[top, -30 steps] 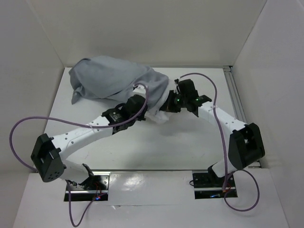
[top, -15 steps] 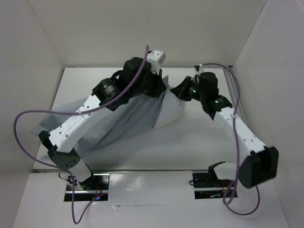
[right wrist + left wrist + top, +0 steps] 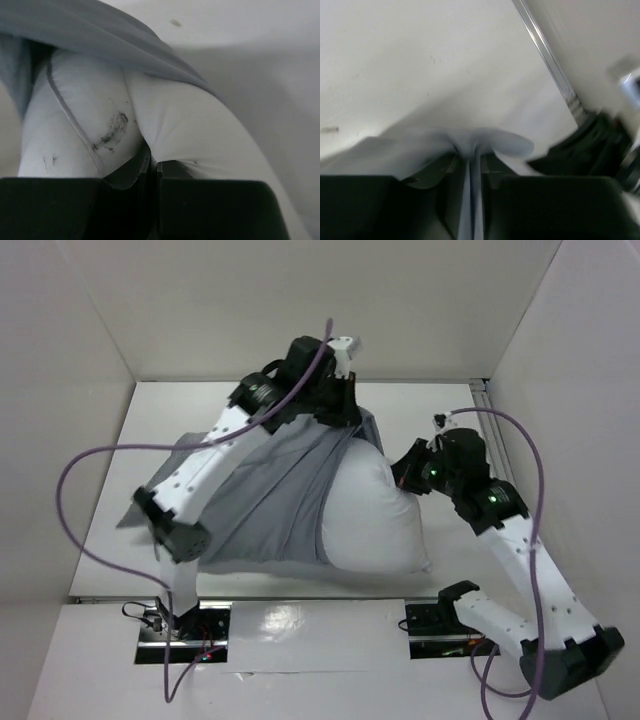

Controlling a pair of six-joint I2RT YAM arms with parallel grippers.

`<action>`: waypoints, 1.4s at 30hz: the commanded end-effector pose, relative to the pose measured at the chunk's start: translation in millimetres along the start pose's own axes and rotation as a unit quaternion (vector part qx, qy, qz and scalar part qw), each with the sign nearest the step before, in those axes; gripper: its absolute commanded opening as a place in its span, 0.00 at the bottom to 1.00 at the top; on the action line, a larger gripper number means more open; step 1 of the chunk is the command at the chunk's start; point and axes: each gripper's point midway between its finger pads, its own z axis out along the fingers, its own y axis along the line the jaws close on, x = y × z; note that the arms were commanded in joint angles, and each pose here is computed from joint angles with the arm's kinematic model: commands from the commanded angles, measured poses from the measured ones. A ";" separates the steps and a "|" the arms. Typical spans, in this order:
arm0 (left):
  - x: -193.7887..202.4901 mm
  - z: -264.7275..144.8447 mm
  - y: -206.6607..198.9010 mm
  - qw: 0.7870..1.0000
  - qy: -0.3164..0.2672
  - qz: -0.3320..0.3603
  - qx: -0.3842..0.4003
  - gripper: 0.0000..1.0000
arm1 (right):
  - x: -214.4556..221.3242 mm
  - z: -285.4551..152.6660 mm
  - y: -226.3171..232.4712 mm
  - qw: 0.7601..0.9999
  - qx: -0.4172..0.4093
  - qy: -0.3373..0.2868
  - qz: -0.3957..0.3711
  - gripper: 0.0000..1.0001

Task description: Put the pillow into the pillowcase

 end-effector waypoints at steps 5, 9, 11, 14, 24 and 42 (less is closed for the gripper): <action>-49.8 5.5 40.9 0.996 -0.071 0.016 -0.054 0.79 | -8.8 77.1 -93.5 0.991 0.130 0.034 0.024 0.77; -23.2 -50.8 58.9 0.987 -0.079 0.010 -0.140 0.66 | -49.1 71.6 -118.8 0.987 0.153 -0.008 0.047 0.96; 8.6 -63.2 75.4 0.980 -0.054 0.007 -0.193 0.54 | -57.9 56.4 -125.0 0.984 0.168 -0.028 0.044 0.98; 72.4 -65.5 95.7 0.965 0.023 -0.009 -0.260 0.53 | -62.7 36.8 -116.0 0.987 0.151 -0.046 0.020 0.98; 189.8 -107.5 107.6 0.942 0.076 -0.031 -0.325 0.74 | 23.6 -4.3 -97.4 0.997 0.071 0.033 0.001 0.98; 191.7 -86.2 96.1 0.953 0.100 -0.029 -0.284 0.00 | 128.6 52.5 -20.1 0.984 -0.096 0.145 -0.037 0.60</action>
